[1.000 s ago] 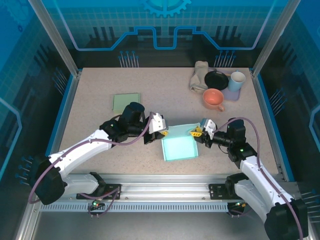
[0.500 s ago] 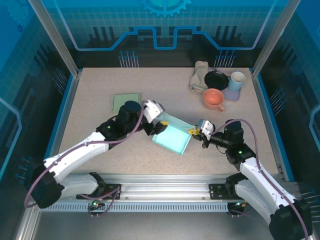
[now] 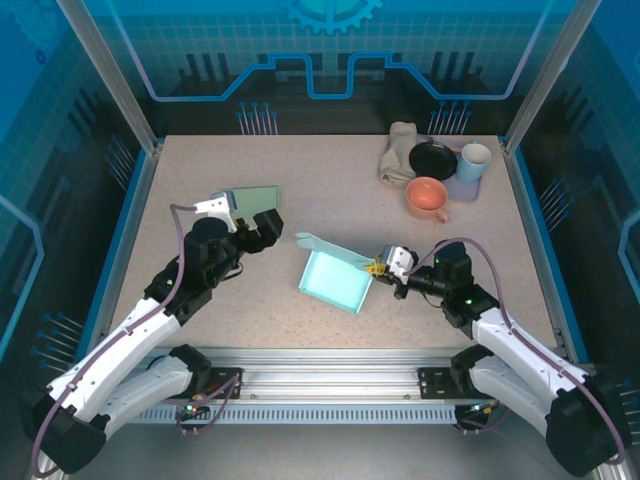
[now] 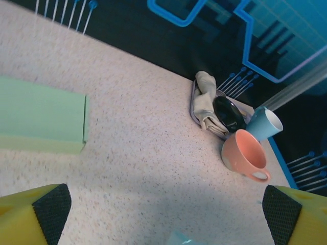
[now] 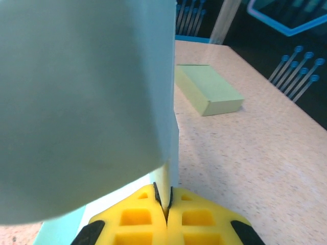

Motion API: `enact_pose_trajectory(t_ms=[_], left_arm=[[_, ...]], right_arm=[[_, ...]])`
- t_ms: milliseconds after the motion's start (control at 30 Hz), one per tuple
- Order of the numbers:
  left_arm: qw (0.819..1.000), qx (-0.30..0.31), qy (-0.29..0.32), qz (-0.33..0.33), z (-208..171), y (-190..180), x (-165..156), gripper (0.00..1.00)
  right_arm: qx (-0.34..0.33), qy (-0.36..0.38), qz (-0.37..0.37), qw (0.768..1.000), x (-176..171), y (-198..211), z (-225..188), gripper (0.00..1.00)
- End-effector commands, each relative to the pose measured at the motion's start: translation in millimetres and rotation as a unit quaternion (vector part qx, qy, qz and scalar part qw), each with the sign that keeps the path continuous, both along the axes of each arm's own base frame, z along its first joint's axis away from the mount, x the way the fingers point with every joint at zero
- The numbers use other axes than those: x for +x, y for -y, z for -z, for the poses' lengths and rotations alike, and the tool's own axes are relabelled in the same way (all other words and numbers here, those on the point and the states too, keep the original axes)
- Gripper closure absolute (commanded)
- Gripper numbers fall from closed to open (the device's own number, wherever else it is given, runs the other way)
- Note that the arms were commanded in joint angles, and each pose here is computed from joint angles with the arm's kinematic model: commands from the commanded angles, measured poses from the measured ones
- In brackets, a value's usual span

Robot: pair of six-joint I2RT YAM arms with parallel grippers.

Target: Fold the paper box

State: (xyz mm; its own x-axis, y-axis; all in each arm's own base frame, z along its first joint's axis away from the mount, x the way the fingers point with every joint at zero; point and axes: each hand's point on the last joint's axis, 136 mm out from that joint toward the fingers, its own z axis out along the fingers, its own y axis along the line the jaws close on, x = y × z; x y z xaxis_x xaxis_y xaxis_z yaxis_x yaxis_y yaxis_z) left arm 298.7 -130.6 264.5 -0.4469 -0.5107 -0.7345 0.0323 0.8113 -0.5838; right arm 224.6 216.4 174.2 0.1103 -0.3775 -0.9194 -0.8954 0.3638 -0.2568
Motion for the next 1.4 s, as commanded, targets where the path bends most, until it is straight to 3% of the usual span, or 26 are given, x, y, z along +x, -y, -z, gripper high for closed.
enact_pose_trajectory(t_ms=[0, 200, 433, 633, 800, 1000, 1367], left_arm=[[0.994, -0.079, -0.056, -0.06, -1.6, -7.8, 0.5, 0.01], [0.985, -0.09, -0.142, -0.038, 33.6, 14.7, 1.7, 0.01], [0.981, -0.079, -0.176, -0.017, 69.3, 38.4, 1.2, 0.07], [0.98, -0.063, -0.186, 0.013, 76.9, 62.2, 2.1, 0.17], [0.979, -0.052, -0.197, 0.014, 90.4, 67.3, 2.9, 0.18], [0.975, -0.073, -0.205, 0.044, 91.1, 87.0, -0.8, 0.26], [0.973, -0.061, -0.212, 0.06, 102.1, 99.6, -16.5, 0.35]], right_arm=[[-0.009, 0.022, -0.038, 0.999, -6.6, -14.8, 4.6, 1.0], [-0.014, 0.027, -0.043, 0.999, 1.7, -24.8, 9.5, 1.0], [-0.018, 0.013, -0.045, 0.999, 9.7, -30.3, 20.3, 1.0], [-0.02, 0.012, -0.045, 0.999, 11.7, -31.9, 21.6, 1.0], [-0.026, 0.009, -0.042, 0.999, 15.0, -32.6, 22.5, 1.0], [-0.042, 0.012, -0.037, 0.998, 19.0, -37.1, 26.6, 1.0], [-0.136, 0.014, -0.01, 0.99, 31.4, -47.9, 53.6, 1.0]])
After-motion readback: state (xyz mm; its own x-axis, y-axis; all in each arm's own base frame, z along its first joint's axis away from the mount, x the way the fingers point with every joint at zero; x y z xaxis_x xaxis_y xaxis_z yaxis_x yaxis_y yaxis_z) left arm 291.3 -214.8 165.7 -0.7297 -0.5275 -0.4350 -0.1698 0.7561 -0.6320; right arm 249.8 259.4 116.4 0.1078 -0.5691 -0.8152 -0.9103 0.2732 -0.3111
